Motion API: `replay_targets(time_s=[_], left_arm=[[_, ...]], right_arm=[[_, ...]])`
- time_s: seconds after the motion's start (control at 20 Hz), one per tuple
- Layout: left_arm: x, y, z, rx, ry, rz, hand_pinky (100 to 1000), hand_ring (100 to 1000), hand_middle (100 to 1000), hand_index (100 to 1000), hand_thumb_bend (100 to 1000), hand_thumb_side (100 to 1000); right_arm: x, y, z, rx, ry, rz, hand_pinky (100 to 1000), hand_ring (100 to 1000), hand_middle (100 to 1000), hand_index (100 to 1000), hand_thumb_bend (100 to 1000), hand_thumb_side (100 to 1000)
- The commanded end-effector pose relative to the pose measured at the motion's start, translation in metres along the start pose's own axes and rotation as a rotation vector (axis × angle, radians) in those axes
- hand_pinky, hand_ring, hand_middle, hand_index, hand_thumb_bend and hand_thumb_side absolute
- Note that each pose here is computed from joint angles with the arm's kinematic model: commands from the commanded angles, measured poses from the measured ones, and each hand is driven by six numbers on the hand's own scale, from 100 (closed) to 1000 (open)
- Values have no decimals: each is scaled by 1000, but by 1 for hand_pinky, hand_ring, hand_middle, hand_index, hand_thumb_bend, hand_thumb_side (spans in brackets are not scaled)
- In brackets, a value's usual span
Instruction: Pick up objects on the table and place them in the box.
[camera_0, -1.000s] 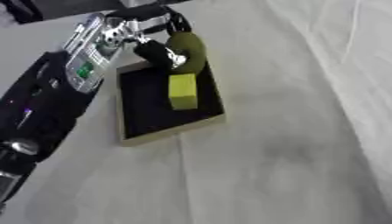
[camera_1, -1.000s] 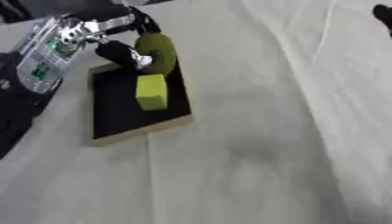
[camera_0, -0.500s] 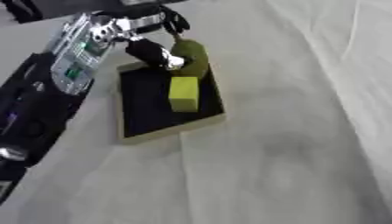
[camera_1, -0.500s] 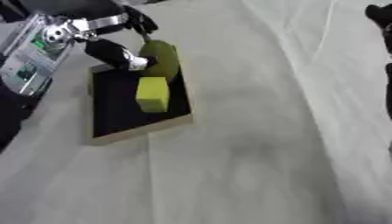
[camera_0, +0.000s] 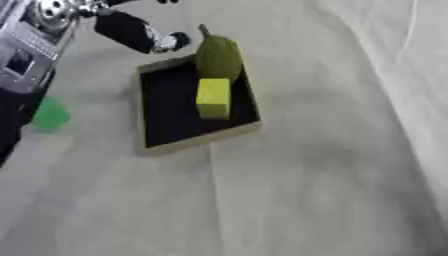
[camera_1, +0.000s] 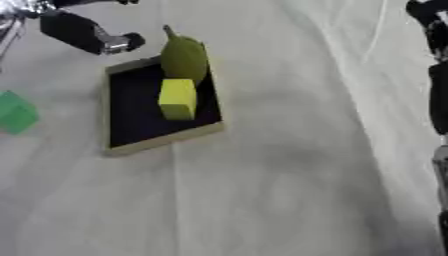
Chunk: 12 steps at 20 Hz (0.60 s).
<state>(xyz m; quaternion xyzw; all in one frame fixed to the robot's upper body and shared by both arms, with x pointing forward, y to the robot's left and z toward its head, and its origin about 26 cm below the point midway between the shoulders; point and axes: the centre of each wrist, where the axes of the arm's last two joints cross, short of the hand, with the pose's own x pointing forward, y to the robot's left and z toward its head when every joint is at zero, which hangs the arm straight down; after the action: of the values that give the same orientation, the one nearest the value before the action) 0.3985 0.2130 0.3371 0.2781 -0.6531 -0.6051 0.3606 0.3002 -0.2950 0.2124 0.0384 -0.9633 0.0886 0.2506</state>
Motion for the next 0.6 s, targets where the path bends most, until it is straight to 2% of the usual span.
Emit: replay_targets(time_s=[0.05,0.3,0.6], left_arm=[[-12,20,26,57,58,-30,912,852,795,901,409,436],[-41,5,50,36,188,-41,917,861,805,908,486,423],[-63,-13,73,-15,272,-64,926,872,820,922,555,437]], right_arm=[[8,-5,-4,12,-27,29,892,957,592,813,100,638],[8,-6,-2,6,-24,36,892,955,592,813,100,635],[7,-7,2,3,-24,39,892,954,591,813,100,632]])
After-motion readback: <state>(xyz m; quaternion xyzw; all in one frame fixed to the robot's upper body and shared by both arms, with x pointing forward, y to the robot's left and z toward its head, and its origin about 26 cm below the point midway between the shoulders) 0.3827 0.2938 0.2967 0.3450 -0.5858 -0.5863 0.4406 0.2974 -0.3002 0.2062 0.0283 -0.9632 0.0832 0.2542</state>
